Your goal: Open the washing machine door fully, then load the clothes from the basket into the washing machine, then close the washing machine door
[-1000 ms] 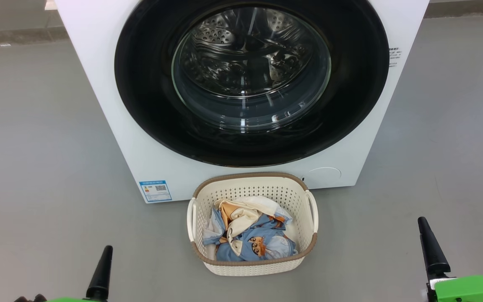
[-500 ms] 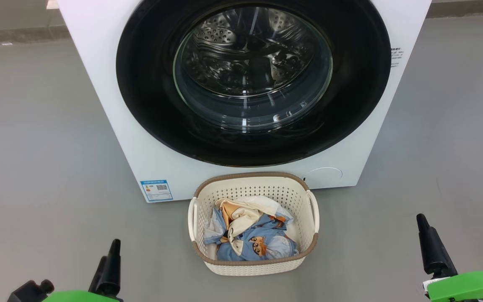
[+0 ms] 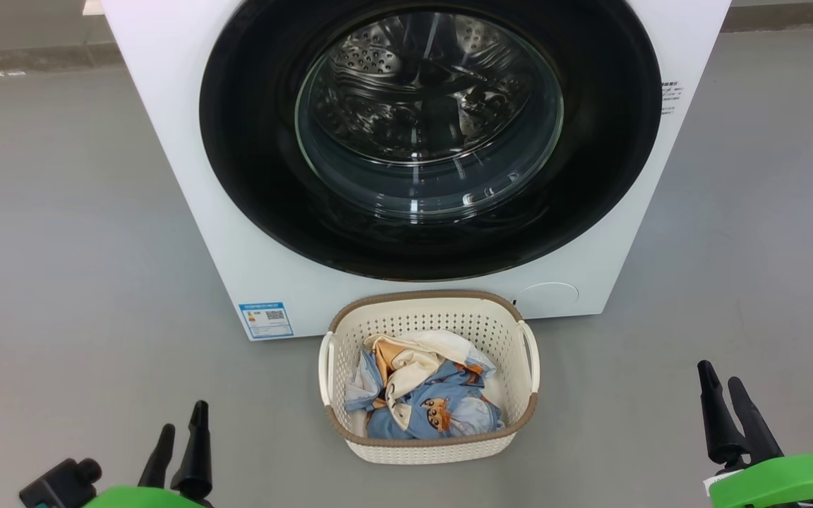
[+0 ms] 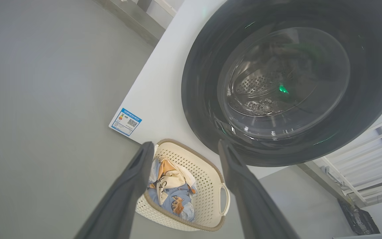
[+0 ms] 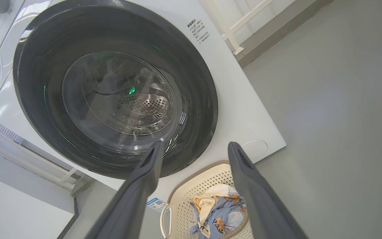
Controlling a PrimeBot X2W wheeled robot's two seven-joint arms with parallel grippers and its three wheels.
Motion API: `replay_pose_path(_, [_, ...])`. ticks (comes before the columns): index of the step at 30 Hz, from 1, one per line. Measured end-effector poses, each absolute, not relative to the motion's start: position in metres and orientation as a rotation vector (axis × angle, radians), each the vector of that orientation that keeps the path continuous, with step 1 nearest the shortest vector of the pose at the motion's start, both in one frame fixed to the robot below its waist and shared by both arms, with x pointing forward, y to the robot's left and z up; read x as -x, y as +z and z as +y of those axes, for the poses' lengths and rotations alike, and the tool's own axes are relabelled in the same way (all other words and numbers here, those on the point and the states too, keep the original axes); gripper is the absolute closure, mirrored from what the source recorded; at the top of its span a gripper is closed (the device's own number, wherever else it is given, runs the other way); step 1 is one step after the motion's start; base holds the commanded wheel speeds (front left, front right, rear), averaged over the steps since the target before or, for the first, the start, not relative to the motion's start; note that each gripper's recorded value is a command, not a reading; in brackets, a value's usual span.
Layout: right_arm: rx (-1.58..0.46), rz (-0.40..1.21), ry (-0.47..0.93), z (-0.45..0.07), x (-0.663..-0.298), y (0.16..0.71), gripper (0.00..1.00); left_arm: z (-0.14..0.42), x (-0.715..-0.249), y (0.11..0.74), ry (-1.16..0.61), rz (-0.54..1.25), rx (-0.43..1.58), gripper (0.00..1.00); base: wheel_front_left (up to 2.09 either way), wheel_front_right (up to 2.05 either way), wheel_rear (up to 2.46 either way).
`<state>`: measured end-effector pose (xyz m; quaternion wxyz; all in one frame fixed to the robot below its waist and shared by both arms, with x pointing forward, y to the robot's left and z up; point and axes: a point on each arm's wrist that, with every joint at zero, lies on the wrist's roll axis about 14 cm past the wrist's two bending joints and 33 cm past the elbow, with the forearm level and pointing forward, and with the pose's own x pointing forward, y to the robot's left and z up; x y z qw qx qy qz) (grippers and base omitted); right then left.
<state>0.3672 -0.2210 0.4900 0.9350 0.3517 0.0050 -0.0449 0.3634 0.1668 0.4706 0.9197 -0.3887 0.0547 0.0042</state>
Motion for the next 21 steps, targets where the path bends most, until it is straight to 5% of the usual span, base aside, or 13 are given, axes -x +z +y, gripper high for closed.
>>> replay_pose_path(21, [-0.437,0.022,-0.056,-0.2179,-0.3665,0.4875,0.00,0.1681,-0.3629,0.4725,-0.012,0.101,0.476,0.00,0.00,0.00,0.00])
